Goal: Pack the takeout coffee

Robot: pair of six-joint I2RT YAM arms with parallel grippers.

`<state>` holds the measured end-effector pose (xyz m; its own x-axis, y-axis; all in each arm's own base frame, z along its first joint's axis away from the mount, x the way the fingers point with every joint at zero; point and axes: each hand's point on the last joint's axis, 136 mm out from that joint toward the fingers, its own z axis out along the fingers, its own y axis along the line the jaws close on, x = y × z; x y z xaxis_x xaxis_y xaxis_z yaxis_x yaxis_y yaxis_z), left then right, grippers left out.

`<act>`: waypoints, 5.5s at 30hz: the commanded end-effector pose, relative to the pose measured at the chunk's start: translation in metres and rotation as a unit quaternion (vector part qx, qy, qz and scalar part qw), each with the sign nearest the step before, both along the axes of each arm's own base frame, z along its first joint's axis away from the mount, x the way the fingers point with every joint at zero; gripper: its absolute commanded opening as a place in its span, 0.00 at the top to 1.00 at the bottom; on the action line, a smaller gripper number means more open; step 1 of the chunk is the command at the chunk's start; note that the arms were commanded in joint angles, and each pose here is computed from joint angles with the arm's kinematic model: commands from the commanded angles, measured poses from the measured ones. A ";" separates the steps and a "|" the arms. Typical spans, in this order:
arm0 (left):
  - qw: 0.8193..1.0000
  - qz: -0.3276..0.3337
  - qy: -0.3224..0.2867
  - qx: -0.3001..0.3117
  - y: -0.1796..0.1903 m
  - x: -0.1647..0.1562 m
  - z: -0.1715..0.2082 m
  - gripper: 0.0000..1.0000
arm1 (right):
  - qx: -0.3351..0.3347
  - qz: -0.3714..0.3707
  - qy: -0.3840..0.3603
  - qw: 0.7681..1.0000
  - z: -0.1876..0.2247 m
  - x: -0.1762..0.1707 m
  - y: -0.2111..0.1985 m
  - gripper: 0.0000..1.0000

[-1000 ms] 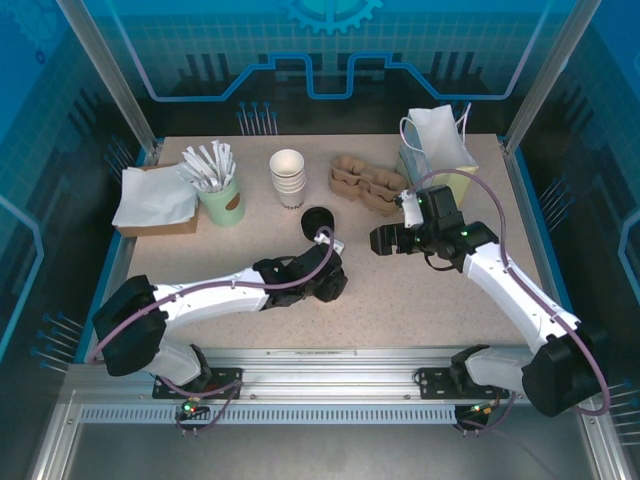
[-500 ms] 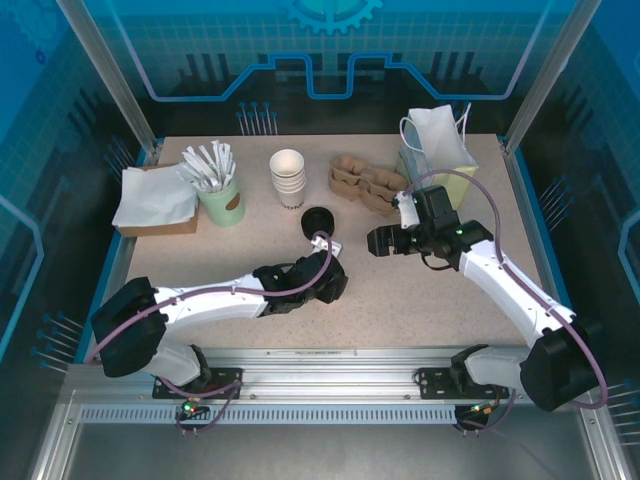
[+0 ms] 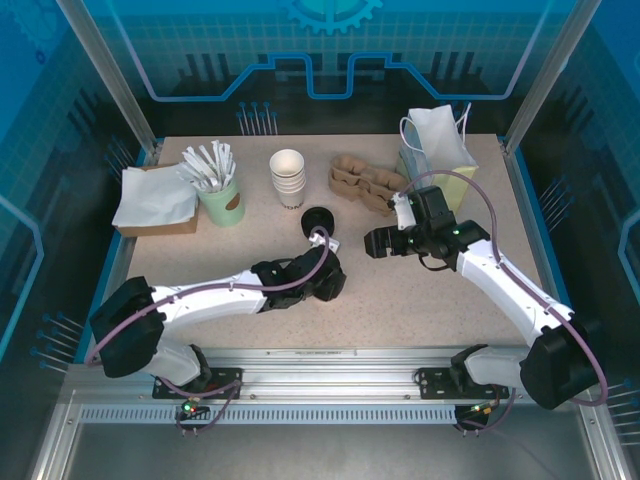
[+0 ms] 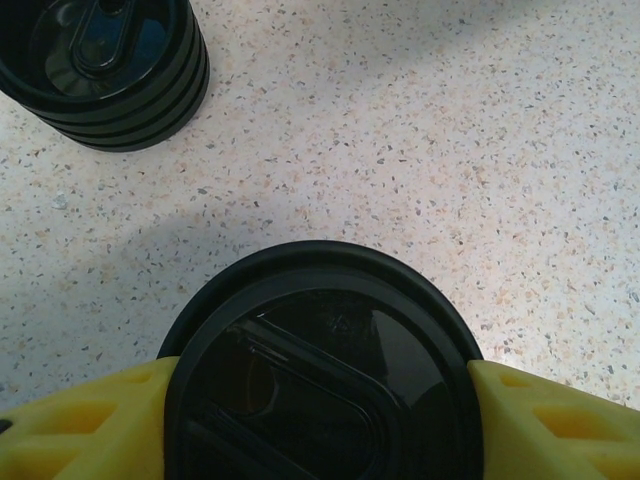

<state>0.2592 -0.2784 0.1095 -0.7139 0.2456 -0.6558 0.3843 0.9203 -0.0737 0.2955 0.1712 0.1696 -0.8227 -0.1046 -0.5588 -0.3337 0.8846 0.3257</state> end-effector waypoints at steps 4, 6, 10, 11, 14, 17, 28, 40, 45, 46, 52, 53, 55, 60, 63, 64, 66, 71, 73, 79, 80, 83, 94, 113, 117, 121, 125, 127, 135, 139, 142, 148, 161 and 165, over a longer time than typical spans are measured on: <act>0.999 -0.001 0.035 0.017 0.003 -0.005 -0.004 0.30 | 0.001 0.007 -0.005 1.000 0.010 0.002 0.006 0.12; 0.999 -0.004 0.030 0.012 0.001 -0.004 0.002 0.29 | 0.001 0.010 -0.005 1.000 0.010 0.002 0.007 0.12; 1.000 -0.006 0.022 0.006 -0.003 -0.001 0.010 0.25 | 0.002 0.013 -0.004 1.000 0.011 0.003 0.010 0.12; 1.000 -0.005 0.019 0.005 -0.003 0.000 0.012 0.24 | 0.002 0.014 -0.005 1.000 0.011 0.003 0.010 0.12; 1.000 -0.006 0.012 0.001 -0.005 0.002 0.018 0.22 | 0.000 0.016 -0.006 1.000 0.013 0.004 0.011 0.12; 1.000 -0.008 0.008 -0.002 -0.006 0.003 0.024 0.20 | -0.003 0.017 -0.007 1.000 0.013 0.004 0.011 0.12; 0.999 0.023 0.005 -0.043 0.025 0.001 0.048 0.19 | -0.014 0.067 -0.045 0.997 0.016 -0.012 0.019 0.12; 0.973 0.145 0.018 -0.178 0.125 0.006 0.084 0.19 | -0.146 0.279 -0.065 0.947 -0.013 -0.058 0.104 0.03; 0.972 0.153 0.012 -0.178 0.134 0.006 0.089 0.19 | -0.173 0.311 -0.051 0.933 -0.026 -0.060 0.121 0.02; 0.972 0.153 0.010 -0.179 0.135 0.007 0.090 0.19 | -0.177 0.314 -0.048 0.932 -0.028 -0.060 0.122 0.02; 0.972 0.152 0.011 -0.178 0.137 0.007 0.089 0.19 | -0.203 0.331 -0.038 0.921 -0.041 -0.060 0.134 0.04; 0.972 0.152 0.011 -0.178 0.137 0.007 0.089 0.19 | -0.206 0.332 -0.036 0.920 -0.043 -0.059 0.135 0.05; 0.972 0.151 0.012 -0.177 0.137 0.007 0.089 0.19 | -0.213 0.334 -0.033 0.917 -0.046 -0.059 0.136 0.07; 0.973 0.150 0.011 -0.176 0.138 0.006 0.089 0.19 | -0.225 0.339 -0.023 0.913 -0.054 -0.060 0.135 0.17; 0.973 0.149 0.010 -0.176 0.138 0.006 0.090 0.19 | -0.233 0.339 -0.017 0.911 -0.059 -0.061 0.132 0.23; 0.973 0.150 0.009 -0.177 0.138 0.007 0.091 0.19 | -0.236 0.339 -0.014 0.911 -0.061 -0.062 0.130 0.25; 0.973 0.150 0.010 -0.177 0.138 0.007 0.091 0.19 | -0.240 0.339 -0.009 0.910 -0.066 -0.064 0.127 0.28; 0.973 0.150 0.010 -0.176 0.139 0.006 0.091 0.19 | -0.258 0.338 0.015 0.905 -0.083 -0.070 0.115 0.33; 0.973 0.151 0.011 -0.175 0.140 0.005 0.090 0.19 | -0.265 0.335 0.022 0.904 -0.089 -0.073 0.110 0.36; 0.971 0.155 0.019 -0.181 0.140 0.002 0.083 0.19 | -0.276 0.320 0.057 0.904 -0.112 -0.084 0.094 0.40; 0.971 0.156 0.021 -0.181 0.140 0.002 0.081 0.19 | -0.277 0.318 0.062 0.905 -0.116 -0.086 0.091 0.41; 0.970 0.158 0.030 -0.183 0.138 0.001 0.075 0.19 | -0.284 0.308 0.070 0.905 -0.125 -0.090 0.084 0.42; 0.967 0.163 0.051 -0.188 0.135 -0.001 0.057 0.19 | -0.325 0.295 0.083 0.895 -0.136 -0.093 0.065 0.43; 0.967 0.147 0.070 -0.198 0.125 -0.001 0.053 0.19 | -0.194 0.296 -0.011 0.935 -0.047 -0.050 0.131 0.23; 0.967 0.145 0.072 -0.198 0.124 -0.001 0.052 0.19 | -0.188 0.297 -0.015 0.936 -0.041 -0.049 0.133 0.21; 0.967 0.143 0.072 -0.198 0.124 -0.001 0.052 0.19 | -0.192 0.296 -0.008 0.935 -0.047 -0.049 0.129 0.22; 0.967 0.143 0.071 -0.199 0.124 -0.002 0.053 0.19 | -0.200 0.297 0.003 0.934 -0.056 -0.050 0.126 0.22; 0.967 0.144 0.073 -0.198 0.125 -0.002 0.051 0.19 | -0.201 0.297 0.005 0.933 -0.058 -0.051 0.125 0.21; 0.967 0.143 0.075 -0.199 0.125 -0.004 0.050 0.19 | -0.201 0.299 0.009 0.933 -0.058 -0.053 0.124 0.18; 0.967 0.137 0.079 -0.202 0.122 -0.005 0.048 0.19 | -0.195 0.297 0.004 0.935 -0.053 -0.055 0.124 0.17; 0.966 0.123 0.085 -0.211 0.117 -0.007 0.046 0.18 | -0.167 0.288 -0.010 0.943 -0.034 -0.056 0.126 0.16; 0.956 0.075 0.103 -0.263 0.092 -0.010 0.048 0.15 | -0.050 0.256 0.008 0.965 -0.008 -0.057 0.111 0.11; 0.937 0.018 0.190 -0.294 0.050 -0.007 0.009 0.14 | 0.049 0.196 0.102 0.974 -0.049 -0.040 0.088 0.16; 0.934 0.013 0.204 -0.294 0.042 -0.005 -0.001 0.15 | 0.052 0.193 0.120 0.973 -0.061 -0.040 0.088 0.20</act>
<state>0.2559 -0.2241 0.1074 -0.9289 -0.1098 -0.3537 0.1678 0.7267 -0.6662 0.2576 0.2557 0.1153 -0.8227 -0.3995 -0.4044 -0.5609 0.6856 0.4640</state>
